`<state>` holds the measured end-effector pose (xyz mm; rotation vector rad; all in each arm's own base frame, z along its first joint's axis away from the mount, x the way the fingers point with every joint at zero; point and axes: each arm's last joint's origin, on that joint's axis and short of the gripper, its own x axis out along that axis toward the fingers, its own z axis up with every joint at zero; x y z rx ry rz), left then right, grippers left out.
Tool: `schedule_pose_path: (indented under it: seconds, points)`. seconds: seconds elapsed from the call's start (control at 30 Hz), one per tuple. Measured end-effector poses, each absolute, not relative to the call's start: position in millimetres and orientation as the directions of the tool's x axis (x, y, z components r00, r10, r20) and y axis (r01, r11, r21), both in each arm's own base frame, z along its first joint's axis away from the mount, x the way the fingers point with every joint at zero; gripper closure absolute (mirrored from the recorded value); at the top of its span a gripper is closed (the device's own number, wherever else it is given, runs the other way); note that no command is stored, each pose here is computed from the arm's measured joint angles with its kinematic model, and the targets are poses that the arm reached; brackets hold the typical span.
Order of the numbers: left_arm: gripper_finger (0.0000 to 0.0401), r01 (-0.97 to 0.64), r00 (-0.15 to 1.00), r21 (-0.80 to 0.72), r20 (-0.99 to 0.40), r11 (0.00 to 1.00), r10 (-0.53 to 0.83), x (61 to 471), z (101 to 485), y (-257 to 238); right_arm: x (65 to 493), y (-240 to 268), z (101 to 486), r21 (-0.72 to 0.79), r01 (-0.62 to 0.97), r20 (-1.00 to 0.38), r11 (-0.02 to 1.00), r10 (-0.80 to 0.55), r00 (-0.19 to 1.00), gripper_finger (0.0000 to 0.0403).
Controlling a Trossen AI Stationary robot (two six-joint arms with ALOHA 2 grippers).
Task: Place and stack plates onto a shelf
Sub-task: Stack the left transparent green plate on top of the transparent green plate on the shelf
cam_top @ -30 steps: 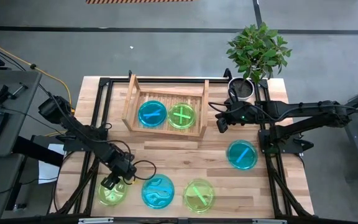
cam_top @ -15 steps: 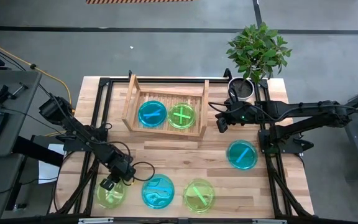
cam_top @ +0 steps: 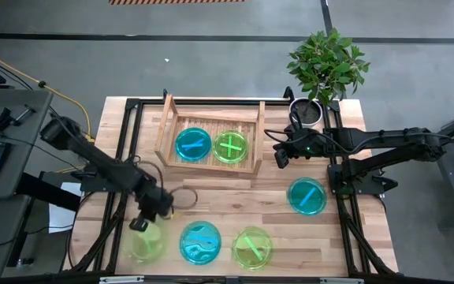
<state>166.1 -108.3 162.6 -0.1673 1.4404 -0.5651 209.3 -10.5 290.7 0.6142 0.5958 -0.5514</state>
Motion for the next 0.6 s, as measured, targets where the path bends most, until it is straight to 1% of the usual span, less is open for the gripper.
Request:
schedule_pose_path:
  seconds: [0.17,0.3,0.4,0.47,0.53,0.6]
  points:
    - [0.04,0.12,0.257,-0.463,-0.84,0.878,-0.478,169,198,-82,209,-11,291,0.362,0.629,-0.654,0.688,-0.293,0.698,0.0403]
    - [0.04,-0.023,0.495,-0.442,-0.784,0.897,-0.374,183,230,-62,209,-11,290,0.36,0.63,-0.656,0.688,-0.293,0.695,0.0403]
    - [0.0401,-0.143,0.672,-0.434,-0.702,0.889,-0.235,201,249,-49,209,-11,290,0.357,0.632,-0.66,0.688,-0.293,0.692,0.0403]
    - [0.0401,-0.251,0.772,-0.459,-0.626,0.852,-0.109,213,255,-39,208,-11,290,0.354,0.633,-0.663,0.688,-0.293,0.689,0.0403]
    - [0.0401,-0.371,0.821,-0.492,-0.57,0.788,0.031,223,257,-30,208,-11,289,0.352,0.635,-0.665,0.688,-0.293,0.687,0.0403]
    - [0.0401,-0.489,0.814,-0.495,-0.556,0.719,0.171,229,254,-21,208,-11,289,0.349,0.636,-0.669,0.688,-0.293,0.683,0.0403]
